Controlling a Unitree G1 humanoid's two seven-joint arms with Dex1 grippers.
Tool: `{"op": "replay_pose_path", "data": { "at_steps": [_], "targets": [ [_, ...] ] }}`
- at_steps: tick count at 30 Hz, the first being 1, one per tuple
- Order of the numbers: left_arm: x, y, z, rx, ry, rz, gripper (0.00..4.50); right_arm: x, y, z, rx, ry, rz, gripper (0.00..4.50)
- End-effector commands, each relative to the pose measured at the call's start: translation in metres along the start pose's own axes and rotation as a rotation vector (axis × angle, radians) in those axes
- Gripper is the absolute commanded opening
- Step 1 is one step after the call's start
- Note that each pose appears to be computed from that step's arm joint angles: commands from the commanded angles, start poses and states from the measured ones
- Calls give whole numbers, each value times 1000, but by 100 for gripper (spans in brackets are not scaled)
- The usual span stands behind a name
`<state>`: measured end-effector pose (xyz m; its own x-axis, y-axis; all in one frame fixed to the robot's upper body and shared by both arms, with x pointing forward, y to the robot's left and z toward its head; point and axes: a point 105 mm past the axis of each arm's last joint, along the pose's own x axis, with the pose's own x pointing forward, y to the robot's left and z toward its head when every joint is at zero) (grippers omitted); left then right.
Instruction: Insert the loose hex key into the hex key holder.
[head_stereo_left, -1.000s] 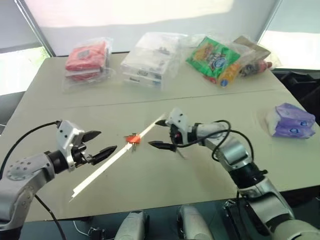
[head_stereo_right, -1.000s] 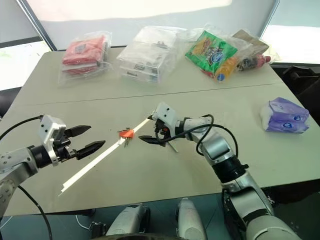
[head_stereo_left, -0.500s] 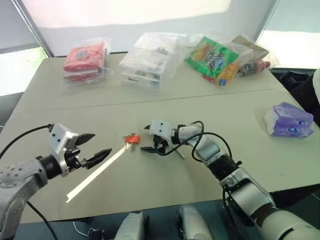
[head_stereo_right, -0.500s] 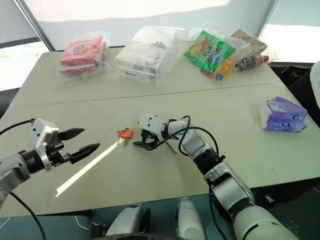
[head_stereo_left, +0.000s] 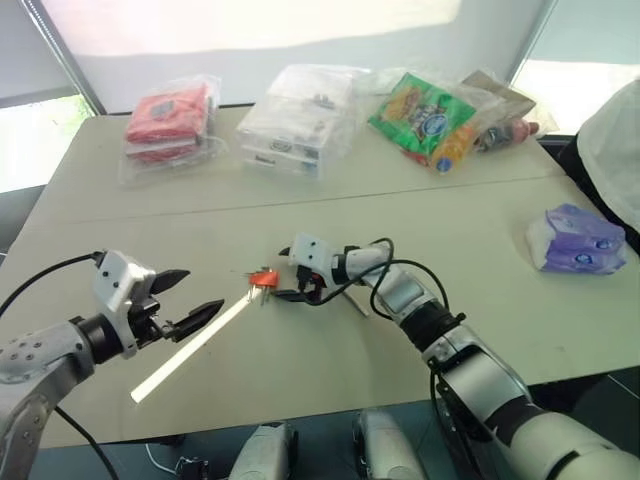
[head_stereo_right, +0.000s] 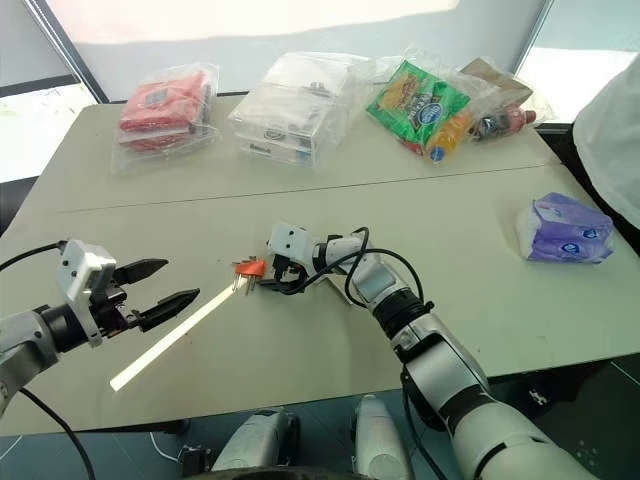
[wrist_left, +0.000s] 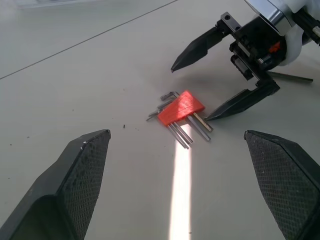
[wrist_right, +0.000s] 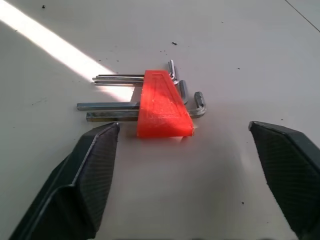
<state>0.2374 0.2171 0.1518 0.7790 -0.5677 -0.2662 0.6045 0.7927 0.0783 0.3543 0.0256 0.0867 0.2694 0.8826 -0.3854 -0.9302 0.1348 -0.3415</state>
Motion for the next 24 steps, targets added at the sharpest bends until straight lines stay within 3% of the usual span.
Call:
{"op": "replay_pose_path", "data": {
  "at_steps": [1,4,9,12,16,19,24],
  "targets": [
    [-3,-2,9,31,-31,9,450,3,-1,2,-13,4,2,257],
    [-3,-3,9,30,-32,14,450,4,0,0,-21,9,10,99],
    [-3,-4,8,27,-35,21,450,4,0,0,-53,13,6,98],
    [-2,-6,8,25,-37,20,450,-6,-15,12,-193,-10,-101,98],
    [7,-11,14,9,-74,-17,450,-44,-42,44,-586,-61,-332,98],
    [16,-14,27,2,-127,-62,450,-67,-44,60,-856,-86,-409,98],
    [32,-22,60,-33,-240,-206,450,-100,-40,91,-1141,-190,-519,98]
  ]
}}
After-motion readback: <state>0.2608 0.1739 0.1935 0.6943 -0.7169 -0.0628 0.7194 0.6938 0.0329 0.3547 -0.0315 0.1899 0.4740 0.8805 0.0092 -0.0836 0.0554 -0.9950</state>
